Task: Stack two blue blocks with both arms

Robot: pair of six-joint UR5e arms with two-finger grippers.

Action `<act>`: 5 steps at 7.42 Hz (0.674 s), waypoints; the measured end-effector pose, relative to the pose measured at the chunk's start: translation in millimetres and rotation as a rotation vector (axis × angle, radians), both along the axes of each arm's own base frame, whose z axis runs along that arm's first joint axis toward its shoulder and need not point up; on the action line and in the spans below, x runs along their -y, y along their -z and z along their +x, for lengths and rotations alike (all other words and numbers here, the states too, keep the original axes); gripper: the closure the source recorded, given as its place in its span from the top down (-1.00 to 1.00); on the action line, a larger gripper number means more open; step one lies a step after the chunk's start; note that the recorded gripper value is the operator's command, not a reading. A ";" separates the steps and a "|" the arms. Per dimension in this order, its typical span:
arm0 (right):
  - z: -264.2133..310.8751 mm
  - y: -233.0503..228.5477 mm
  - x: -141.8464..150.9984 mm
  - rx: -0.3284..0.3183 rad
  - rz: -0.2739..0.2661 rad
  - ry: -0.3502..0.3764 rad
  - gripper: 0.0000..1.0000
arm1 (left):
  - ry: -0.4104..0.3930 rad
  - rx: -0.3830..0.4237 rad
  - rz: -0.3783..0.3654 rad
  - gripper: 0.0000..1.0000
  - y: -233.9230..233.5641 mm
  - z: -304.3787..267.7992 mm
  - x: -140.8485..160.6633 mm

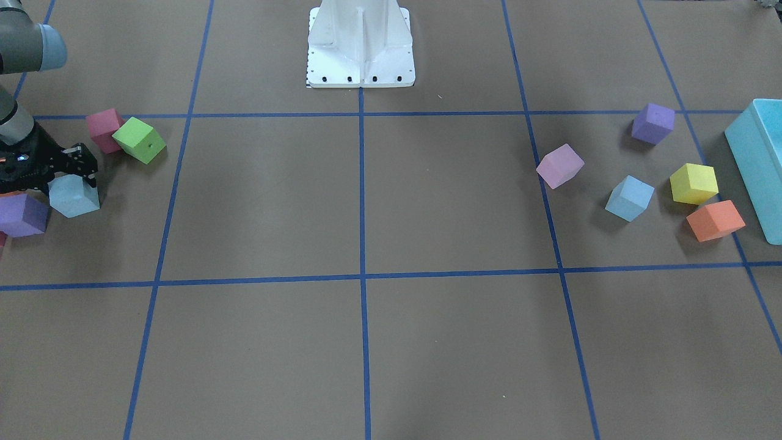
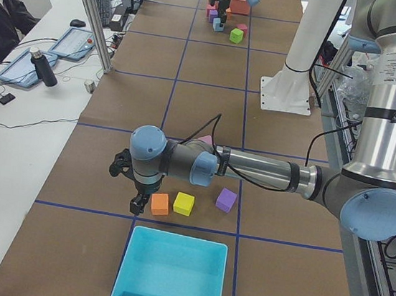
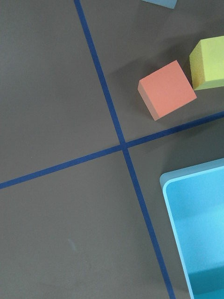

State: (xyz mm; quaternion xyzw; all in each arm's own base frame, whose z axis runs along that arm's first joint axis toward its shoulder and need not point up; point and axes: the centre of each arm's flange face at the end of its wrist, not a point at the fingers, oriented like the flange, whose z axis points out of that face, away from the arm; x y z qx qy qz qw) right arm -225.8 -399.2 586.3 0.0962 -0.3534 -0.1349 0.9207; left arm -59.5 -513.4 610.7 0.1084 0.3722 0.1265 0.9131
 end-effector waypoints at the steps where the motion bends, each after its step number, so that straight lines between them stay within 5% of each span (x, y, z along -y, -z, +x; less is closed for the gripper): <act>1: -0.5 -3.3 0.1 -0.004 -0.001 0.004 -0.34 | 0.000 0.000 0.000 0.96 0.0 0.0 0.0; 2: -0.4 -3.4 0.2 -0.003 -0.001 0.008 -0.52 | 0.000 0.000 0.000 0.96 0.1 0.0 0.0; 5: 0.0 37.1 14.3 0.079 0.006 0.015 -0.56 | 0.000 -0.001 0.000 0.96 0.1 0.0 0.0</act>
